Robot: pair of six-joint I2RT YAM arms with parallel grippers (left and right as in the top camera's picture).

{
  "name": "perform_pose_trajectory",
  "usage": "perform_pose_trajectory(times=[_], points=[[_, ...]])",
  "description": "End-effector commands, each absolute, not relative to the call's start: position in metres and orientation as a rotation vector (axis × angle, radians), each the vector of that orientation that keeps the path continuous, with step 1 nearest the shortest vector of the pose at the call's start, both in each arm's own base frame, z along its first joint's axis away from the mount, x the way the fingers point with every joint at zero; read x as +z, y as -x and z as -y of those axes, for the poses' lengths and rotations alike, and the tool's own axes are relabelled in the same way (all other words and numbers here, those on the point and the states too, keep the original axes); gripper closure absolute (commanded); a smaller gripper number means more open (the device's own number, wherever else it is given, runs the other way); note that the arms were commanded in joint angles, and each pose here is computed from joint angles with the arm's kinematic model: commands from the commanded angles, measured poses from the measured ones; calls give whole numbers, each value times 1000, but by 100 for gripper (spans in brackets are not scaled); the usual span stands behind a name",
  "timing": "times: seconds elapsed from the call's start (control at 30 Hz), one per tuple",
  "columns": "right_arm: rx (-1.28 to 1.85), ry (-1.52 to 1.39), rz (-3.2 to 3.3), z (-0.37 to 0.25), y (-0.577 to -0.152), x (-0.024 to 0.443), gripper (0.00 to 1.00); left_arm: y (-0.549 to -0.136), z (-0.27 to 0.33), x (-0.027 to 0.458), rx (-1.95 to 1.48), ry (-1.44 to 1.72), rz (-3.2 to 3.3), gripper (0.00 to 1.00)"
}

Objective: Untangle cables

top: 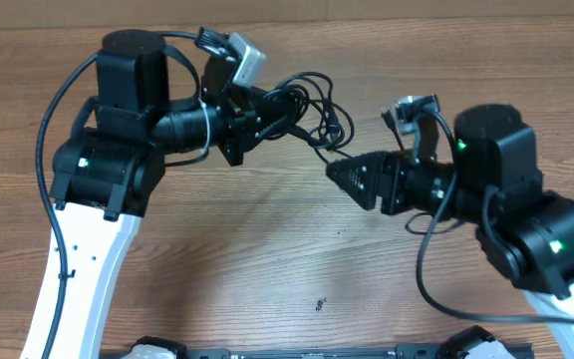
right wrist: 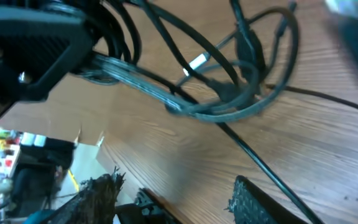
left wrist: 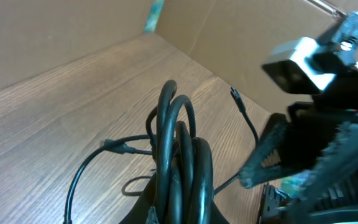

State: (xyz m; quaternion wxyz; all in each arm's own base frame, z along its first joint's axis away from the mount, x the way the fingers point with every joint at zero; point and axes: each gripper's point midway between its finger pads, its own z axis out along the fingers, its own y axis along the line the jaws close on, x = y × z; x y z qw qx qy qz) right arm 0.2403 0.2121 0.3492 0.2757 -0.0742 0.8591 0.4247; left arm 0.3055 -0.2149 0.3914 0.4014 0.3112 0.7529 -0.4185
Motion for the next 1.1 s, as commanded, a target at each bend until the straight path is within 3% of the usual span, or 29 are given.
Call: perform_pose_trajectory(times=[0.0, 0.13, 0.47, 1.07], points=[[1234, 205, -2301, -222, -241, 354, 48, -301, 220, 407, -1037, -791, -1869, 96], [1234, 206, -2295, -225, -246, 353, 53, -298, 224, 406, -1045, -805, -1867, 96], [1167, 160, -2317, -222, -259, 343, 57, -290, 234, 417, -1168, -774, -1860, 96], [1006, 72, -2225, -207, -289, 350, 57, -271, 238, 413, -1344, -720, -1954, 96]])
